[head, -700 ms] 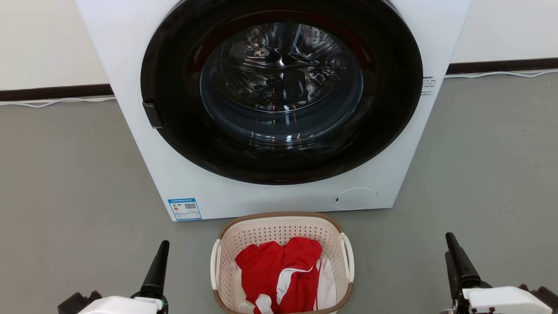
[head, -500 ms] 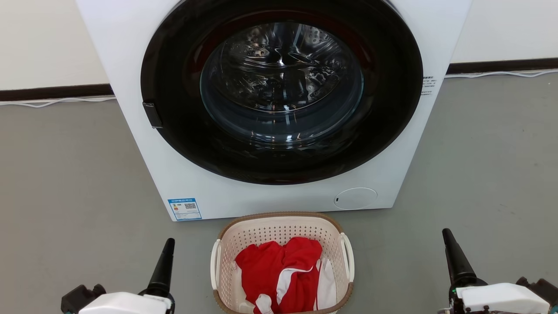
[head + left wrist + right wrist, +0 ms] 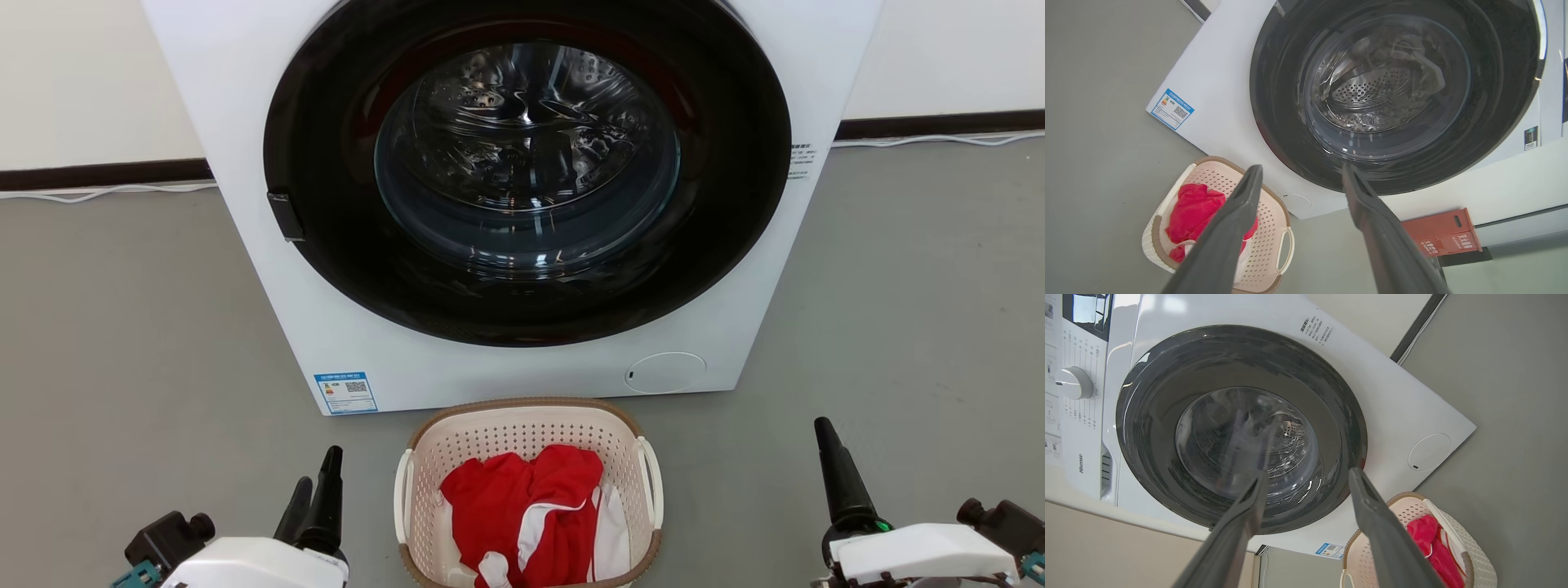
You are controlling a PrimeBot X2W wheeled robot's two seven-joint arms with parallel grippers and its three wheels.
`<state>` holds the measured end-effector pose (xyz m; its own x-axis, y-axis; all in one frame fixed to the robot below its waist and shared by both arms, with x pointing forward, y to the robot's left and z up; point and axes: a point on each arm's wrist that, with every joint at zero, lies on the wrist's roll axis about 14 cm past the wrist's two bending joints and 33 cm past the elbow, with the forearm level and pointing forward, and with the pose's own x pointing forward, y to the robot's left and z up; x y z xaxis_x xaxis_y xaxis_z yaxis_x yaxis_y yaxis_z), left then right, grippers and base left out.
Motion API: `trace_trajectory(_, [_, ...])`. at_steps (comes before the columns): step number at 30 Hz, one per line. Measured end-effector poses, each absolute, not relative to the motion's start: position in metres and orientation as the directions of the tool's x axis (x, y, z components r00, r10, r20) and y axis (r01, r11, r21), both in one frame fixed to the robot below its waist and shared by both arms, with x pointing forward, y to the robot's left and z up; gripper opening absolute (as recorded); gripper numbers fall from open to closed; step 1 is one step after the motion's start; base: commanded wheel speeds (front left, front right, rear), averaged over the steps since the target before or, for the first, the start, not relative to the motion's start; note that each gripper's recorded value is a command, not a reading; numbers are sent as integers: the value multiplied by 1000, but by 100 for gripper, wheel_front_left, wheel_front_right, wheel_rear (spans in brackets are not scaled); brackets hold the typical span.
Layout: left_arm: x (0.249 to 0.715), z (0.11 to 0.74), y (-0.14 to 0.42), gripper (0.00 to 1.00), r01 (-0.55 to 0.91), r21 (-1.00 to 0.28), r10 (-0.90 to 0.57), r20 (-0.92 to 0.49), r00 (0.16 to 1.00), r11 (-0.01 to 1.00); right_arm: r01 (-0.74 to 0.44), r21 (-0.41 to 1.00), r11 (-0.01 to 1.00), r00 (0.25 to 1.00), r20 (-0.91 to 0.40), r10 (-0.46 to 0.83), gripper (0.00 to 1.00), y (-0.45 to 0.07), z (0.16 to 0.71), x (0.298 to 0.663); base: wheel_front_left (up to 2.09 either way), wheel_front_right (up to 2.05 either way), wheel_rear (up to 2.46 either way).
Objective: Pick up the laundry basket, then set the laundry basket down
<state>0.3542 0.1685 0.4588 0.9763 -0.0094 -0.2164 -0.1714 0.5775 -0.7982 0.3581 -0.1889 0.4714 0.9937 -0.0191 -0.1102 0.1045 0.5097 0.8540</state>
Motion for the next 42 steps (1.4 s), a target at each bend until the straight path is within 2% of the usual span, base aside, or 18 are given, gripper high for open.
trace_trajectory(18, [350,464,169,100,-149,-615,22,-208,978,774,46,721,691,998,-59,-5,100,-183,484,359,0,0,0])
trace_trajectory(42, [346,483,169,100,-98,-372,62,-109,992,923,-17,509,860,1000,7,15,100,-177,497,355,0,0,0])
